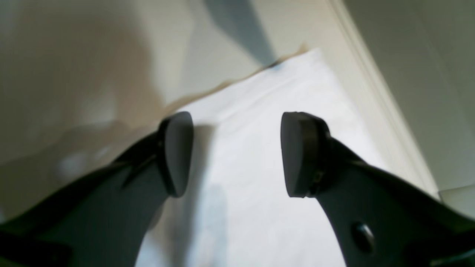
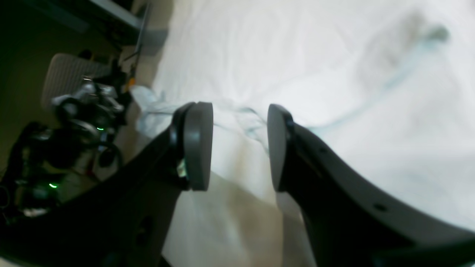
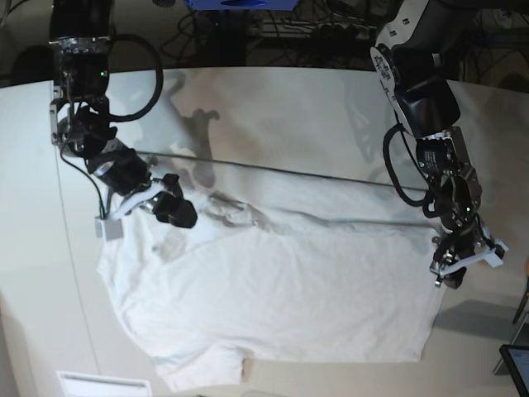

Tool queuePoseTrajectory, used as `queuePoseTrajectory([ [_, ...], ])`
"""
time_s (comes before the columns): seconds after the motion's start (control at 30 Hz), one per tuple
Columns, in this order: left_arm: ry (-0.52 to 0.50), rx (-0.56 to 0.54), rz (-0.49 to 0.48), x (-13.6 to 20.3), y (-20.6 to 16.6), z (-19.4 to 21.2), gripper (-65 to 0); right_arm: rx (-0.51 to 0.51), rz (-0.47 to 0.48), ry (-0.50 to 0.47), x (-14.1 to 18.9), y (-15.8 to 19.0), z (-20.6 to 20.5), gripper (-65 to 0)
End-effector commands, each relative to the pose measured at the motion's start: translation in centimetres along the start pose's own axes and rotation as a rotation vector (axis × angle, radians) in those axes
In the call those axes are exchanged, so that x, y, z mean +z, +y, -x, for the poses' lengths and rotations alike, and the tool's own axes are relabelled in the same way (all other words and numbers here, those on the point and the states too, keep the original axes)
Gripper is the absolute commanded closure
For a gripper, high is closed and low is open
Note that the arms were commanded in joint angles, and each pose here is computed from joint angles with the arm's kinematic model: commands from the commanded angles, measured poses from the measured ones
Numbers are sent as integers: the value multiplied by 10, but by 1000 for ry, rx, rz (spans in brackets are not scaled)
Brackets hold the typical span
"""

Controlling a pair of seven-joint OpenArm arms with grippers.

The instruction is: Fold the T-shirt properly

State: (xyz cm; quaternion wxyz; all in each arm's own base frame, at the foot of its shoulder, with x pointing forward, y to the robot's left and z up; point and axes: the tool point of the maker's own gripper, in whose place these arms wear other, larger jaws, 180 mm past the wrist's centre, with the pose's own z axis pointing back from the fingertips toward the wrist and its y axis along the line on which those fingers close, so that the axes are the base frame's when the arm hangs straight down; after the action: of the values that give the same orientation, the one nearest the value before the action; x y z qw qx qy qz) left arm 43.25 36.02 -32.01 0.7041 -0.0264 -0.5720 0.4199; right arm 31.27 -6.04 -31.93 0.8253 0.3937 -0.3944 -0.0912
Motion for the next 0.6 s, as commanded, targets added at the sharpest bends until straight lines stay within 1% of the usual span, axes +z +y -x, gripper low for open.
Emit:
queuePoseTrajectory([
  [0.0,-61,2,39,-5,-19,-26,-370,17,-44,-38,3,14,-11,-238],
  [0.17,-44,24,38,-13,-26,-24,-368,30,-51,-28,15,22,-1,-238],
  [0.2,-54,26,42,-11,-27,-28,-366,41,-52,-27,20,24,1,-238],
  [0.23,-76,21,56,-7,-30,-37,-366,54,-55,-26,25,28,2,-238],
  [0.27,-95,0,61,1,-25,-40,-364,59,-59,-26,29,31,5,-238],
  [0.33,-146,-58,86,23,-20,-51,-364,59,-61,-21,34,34,11,-238],
  [0.4,-164,-102,95,42,-12,-52,-361,53,-60,-18,34,33,12,-238],
  [0.43,-162,-122,93,50,-5,-47,-341,41,-59,-16,33,32,14,-242],
  [0.47,-155,-138,87,56,2,-43,-301,30,-56,-12,31,30,16,-242],
  [0.53,-135,-168,72,65,16,-33,-144,1,-60,-18,27,30,18,-244],
  [0.57,-124,-178,63,68,22,-29,-49,-6,-62,-20,25,31,18,-245],
])
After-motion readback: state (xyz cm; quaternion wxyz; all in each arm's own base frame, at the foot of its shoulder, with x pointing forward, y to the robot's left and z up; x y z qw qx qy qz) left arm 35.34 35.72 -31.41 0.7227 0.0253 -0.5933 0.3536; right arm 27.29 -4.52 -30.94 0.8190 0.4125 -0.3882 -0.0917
